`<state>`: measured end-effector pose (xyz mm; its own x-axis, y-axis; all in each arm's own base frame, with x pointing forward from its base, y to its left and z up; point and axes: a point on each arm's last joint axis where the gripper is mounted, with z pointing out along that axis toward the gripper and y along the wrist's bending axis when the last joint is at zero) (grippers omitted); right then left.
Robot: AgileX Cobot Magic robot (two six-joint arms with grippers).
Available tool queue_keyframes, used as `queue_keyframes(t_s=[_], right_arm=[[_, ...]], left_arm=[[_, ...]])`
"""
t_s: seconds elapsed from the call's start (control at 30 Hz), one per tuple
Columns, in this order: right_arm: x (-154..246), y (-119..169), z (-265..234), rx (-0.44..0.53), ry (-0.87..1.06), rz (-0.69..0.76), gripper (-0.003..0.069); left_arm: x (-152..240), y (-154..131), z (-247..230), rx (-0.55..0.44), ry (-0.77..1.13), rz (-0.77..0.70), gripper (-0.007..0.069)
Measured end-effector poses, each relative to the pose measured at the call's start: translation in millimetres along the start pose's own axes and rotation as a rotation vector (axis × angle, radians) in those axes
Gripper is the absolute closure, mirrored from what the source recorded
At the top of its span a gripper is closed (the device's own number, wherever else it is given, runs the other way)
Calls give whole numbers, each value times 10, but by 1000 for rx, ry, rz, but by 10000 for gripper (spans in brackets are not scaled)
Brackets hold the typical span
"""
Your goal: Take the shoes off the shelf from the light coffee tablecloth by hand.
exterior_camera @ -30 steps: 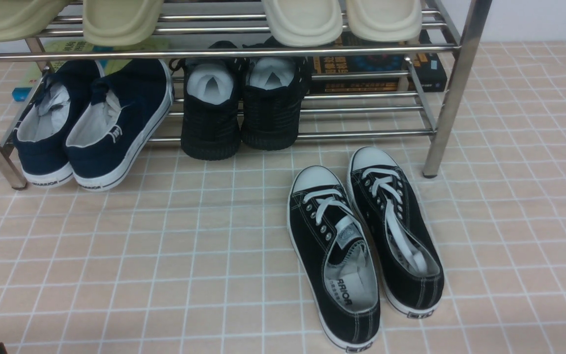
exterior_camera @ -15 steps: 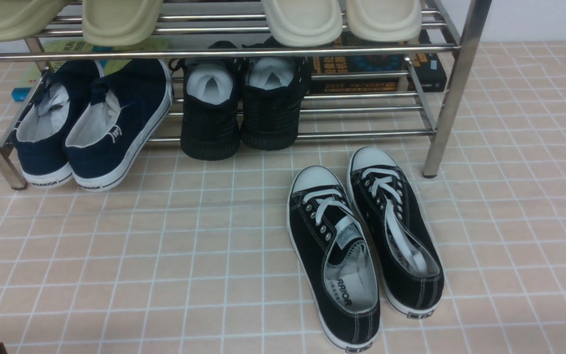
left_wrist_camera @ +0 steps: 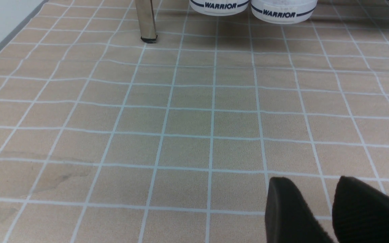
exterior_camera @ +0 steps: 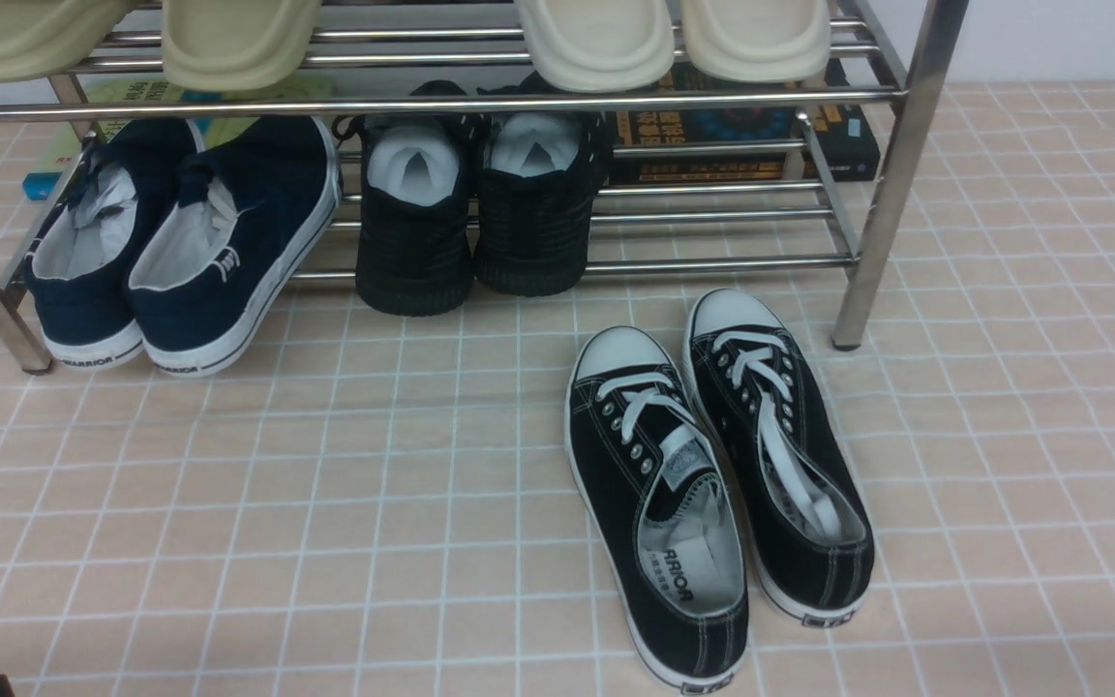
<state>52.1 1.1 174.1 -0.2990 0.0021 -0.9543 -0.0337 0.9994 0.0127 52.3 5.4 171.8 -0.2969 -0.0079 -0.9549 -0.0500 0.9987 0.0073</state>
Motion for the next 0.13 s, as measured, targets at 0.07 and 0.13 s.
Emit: queue_keyframes(t_s=[0.07,0.13], right_arm=[[0,0,0,0,0,0,518],[0,0,0,0,0,0,515]], left_arm=[[0,0,0,0,0,0,386],[0,0,0,0,0,0,386]])
